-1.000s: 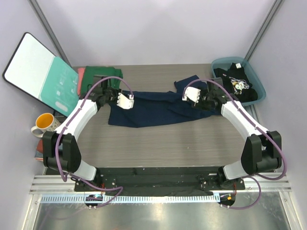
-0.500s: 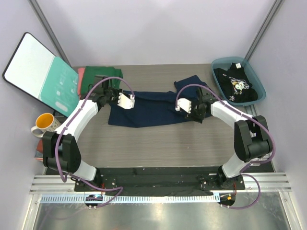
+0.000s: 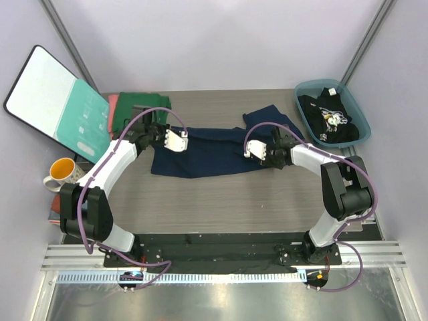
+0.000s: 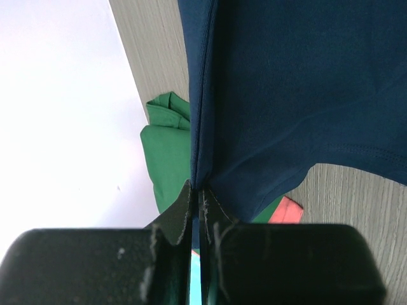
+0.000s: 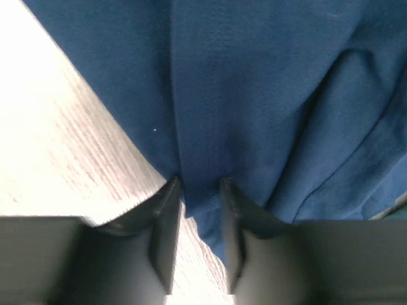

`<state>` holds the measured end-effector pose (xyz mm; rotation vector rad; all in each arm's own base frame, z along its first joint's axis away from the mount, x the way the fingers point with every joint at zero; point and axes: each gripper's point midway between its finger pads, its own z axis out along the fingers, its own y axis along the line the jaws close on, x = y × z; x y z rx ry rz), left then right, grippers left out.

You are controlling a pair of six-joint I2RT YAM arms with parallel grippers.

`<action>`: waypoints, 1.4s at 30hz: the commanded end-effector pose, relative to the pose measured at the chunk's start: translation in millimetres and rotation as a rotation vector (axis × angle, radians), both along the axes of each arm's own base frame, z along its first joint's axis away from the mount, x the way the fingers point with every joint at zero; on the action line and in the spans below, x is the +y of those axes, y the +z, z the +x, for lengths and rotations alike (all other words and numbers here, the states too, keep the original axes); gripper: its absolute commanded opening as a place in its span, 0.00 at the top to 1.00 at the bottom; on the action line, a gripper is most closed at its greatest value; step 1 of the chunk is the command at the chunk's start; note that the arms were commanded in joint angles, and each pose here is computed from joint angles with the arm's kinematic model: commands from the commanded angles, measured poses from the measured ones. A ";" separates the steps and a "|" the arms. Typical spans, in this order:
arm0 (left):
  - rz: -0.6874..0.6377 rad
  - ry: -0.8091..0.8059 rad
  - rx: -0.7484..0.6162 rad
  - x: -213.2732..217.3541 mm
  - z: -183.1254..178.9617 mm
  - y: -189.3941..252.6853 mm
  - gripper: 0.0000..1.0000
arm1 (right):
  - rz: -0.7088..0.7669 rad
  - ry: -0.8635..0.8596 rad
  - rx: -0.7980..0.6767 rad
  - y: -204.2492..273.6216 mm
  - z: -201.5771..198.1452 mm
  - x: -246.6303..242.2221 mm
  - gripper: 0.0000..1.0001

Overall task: Fold and stack the t-shirts
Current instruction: Flatten out the tshirt

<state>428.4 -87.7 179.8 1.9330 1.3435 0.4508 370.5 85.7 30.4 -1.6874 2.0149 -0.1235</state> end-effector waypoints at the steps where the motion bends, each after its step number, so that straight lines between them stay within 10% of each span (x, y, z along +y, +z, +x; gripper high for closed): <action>1: -0.017 0.009 -0.074 -1.2 6.5 20.8 1.00 | -0.011 -0.010 -0.076 11.0 17.9 0.5 0.70; 9: -0.019 0.007 -0.077 -2.3 9.2 20.9 1.00 | -0.039 -0.025 -0.139 35.5 30.0 -6.3 0.85; 16: -0.022 0.000 -0.082 -4.2 12.9 22.2 1.00 | -0.058 -0.017 -0.138 44.4 29.9 -9.6 0.68; 37: -0.024 -0.006 -0.088 -6.4 11.8 23.3 1.00 | -0.052 0.018 -0.086 54.0 25.0 -5.4 0.65; 42: -0.024 -0.008 -0.089 -7.1 11.5 24.0 1.00 | -0.058 0.031 -0.067 53.3 22.9 -5.8 0.91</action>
